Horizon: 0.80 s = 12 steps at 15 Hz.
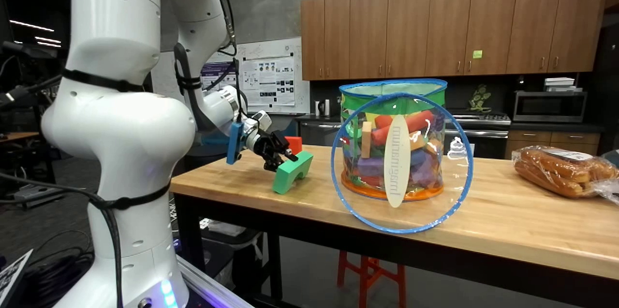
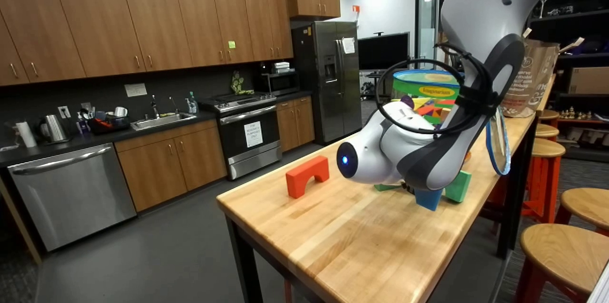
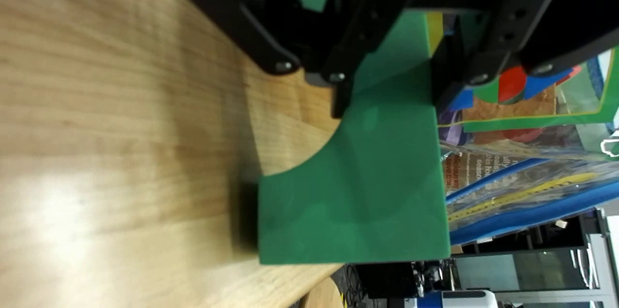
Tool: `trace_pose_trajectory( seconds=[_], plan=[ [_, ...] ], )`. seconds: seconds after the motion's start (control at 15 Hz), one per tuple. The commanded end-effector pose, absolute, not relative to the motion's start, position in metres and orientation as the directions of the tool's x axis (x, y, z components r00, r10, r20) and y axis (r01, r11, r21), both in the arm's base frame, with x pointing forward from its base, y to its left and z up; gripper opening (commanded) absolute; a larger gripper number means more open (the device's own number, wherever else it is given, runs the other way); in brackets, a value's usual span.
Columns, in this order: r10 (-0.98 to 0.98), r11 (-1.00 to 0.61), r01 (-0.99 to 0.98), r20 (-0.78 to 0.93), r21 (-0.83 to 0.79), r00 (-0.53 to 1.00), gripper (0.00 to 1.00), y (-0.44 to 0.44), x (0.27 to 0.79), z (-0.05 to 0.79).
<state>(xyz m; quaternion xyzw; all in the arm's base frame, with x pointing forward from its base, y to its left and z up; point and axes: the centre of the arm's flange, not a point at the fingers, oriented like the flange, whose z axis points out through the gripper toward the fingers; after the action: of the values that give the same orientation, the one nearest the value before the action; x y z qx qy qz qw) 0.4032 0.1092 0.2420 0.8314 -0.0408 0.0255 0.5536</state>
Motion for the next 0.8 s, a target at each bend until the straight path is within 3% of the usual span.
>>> trace_pose_trajectory(
  seconds=[0.0,0.07,0.13,0.27,0.33,0.4,0.47,0.6,0.73],
  plan=[
    [-0.036,-0.363,-0.109,0.103,0.925,0.994,0.15,0.122,0.402,0.227],
    [-0.036,-0.358,-0.109,0.102,0.927,0.994,0.15,0.124,0.400,0.225],
    [-0.034,-0.355,-0.106,0.100,0.929,0.994,0.24,0.126,0.399,0.223],
    [-0.028,-0.349,-0.098,0.094,0.932,0.995,0.26,0.131,0.397,0.220],
    [-0.024,-0.345,-0.095,0.092,0.934,0.995,0.31,0.133,0.395,0.219],
    [-0.022,-0.342,-0.092,0.091,0.935,0.996,0.52,0.135,0.394,0.218],
    [-0.020,-0.340,-0.091,0.089,0.936,0.996,0.55,0.137,0.393,0.217],
    [-0.014,-0.345,-0.091,0.092,0.934,0.996,0.76,0.142,0.392,0.213],
    [-0.010,-0.348,-0.091,0.094,0.933,0.996,0.89,0.146,0.390,0.209]
  ],
)
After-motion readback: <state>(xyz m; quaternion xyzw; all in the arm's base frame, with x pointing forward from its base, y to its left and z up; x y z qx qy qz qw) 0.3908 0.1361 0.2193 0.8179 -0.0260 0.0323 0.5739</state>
